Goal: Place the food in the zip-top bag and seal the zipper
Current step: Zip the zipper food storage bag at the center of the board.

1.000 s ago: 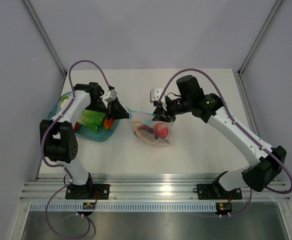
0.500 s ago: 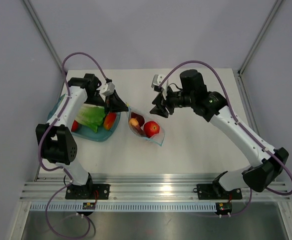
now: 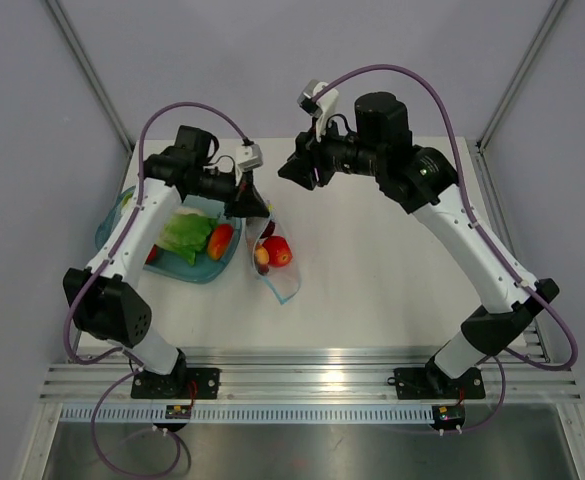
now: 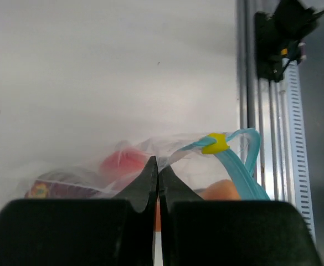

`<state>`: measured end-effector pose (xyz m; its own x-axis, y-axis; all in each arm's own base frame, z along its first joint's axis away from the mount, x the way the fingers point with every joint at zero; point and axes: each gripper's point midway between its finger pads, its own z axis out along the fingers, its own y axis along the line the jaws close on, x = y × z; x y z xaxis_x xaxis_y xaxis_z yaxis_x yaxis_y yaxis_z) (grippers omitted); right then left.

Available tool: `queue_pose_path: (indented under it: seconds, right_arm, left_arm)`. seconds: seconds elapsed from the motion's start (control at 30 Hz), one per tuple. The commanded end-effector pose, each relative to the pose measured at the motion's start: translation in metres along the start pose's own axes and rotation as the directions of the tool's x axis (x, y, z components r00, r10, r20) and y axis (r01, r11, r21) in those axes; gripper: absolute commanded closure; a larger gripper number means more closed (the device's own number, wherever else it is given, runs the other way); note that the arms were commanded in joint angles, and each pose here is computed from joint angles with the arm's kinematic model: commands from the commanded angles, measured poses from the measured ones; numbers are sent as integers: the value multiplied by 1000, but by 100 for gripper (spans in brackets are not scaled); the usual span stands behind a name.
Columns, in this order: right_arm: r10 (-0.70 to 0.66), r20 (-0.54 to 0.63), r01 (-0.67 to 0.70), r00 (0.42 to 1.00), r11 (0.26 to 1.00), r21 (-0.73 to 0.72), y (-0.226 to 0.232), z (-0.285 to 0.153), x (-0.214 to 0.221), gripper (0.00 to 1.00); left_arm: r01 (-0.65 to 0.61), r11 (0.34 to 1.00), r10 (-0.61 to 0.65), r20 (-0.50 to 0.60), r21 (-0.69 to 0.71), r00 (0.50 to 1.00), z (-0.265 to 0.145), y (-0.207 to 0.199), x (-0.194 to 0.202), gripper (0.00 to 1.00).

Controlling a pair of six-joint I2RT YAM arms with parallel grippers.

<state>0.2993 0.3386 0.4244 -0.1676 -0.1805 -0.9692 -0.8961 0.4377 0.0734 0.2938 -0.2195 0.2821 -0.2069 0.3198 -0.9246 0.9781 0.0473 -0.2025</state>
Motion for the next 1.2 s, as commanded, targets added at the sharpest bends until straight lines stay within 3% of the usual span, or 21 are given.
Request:
queue_pose_path:
  seconds: [0.0, 0.5, 0.73, 1.03, 1.17]
  right_arm:
    - [53, -4, -53, 999, 997, 61, -5, 0, -4, 55]
    - [119, -95, -106, 988, 986, 132, -17, 16, 25, 49]
    - [-56, -135, 64, 989, 997, 54, -22, 33, 41, 44]
    - [-270, -52, 261, 961, 955, -143, -6, 30, 47, 48]
    - [-314, -28, 307, 949, 940, -147, -8, 25, 46, 48]
  left_arm:
    - [79, 901, -86, 3, -428, 996, -2, 44, -34, 100]
    - [130, 891, -114, 62, -435, 992, -5, 34, -57, 100]
    - [130, 908, -115, 62, -398, 991, -3, 24, -56, 100]
    - [97, 930, -83, 54, -354, 995, -4, 5, -51, 100]
    - [88, 940, -76, 48, -330, 996, -4, -4, -49, 100]
